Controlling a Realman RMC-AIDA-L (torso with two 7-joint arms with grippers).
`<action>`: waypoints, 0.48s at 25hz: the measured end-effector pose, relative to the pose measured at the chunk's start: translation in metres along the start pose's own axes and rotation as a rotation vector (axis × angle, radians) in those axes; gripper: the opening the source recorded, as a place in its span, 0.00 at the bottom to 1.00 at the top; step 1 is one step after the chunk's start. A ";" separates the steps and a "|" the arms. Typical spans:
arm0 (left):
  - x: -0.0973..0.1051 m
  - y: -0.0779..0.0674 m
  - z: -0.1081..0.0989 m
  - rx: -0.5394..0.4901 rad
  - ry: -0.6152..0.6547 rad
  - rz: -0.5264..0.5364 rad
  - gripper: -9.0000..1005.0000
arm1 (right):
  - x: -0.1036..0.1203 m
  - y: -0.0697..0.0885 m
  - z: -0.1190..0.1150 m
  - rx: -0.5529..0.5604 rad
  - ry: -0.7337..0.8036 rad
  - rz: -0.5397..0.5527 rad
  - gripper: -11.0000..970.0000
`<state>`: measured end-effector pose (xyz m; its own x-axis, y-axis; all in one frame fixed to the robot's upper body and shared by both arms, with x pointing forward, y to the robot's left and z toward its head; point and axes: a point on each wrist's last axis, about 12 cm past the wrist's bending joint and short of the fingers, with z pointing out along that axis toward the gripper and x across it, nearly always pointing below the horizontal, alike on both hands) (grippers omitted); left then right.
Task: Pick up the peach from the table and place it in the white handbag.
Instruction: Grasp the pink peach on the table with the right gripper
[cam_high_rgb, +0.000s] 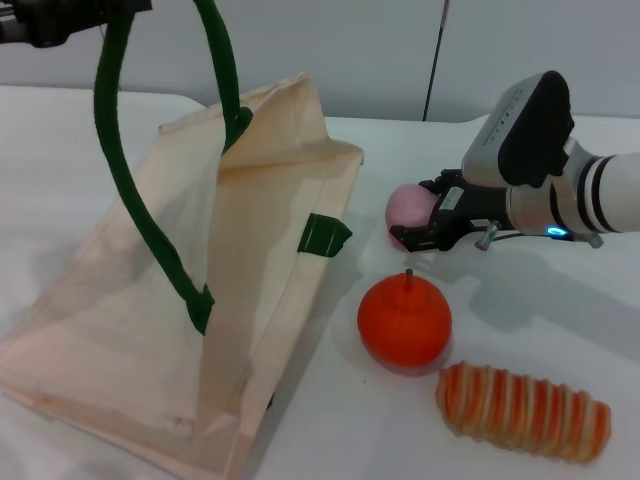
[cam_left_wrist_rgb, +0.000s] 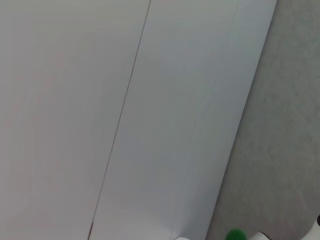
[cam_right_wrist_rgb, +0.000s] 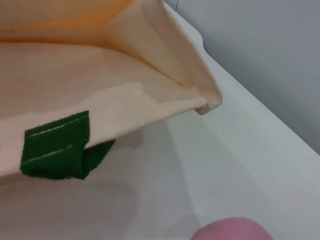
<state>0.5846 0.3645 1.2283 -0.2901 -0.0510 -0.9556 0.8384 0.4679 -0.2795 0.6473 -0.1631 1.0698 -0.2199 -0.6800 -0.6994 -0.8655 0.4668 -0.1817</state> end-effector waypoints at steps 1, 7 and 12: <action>0.000 0.000 0.000 -0.001 0.000 0.000 0.15 | 0.000 0.000 0.000 0.001 -0.001 -0.001 0.86; 0.000 0.000 -0.001 -0.004 0.000 -0.001 0.15 | 0.000 -0.001 -0.001 0.003 -0.001 -0.012 0.81; 0.000 0.001 -0.002 -0.005 0.001 -0.002 0.15 | 0.001 0.000 -0.001 -0.004 0.013 -0.034 0.76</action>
<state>0.5844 0.3663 1.2286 -0.2918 -0.0514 -0.9551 0.8355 0.4724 -0.2807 0.6470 -0.1648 1.0695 -0.1960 -0.7029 -0.6837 -0.8745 0.4407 -0.2024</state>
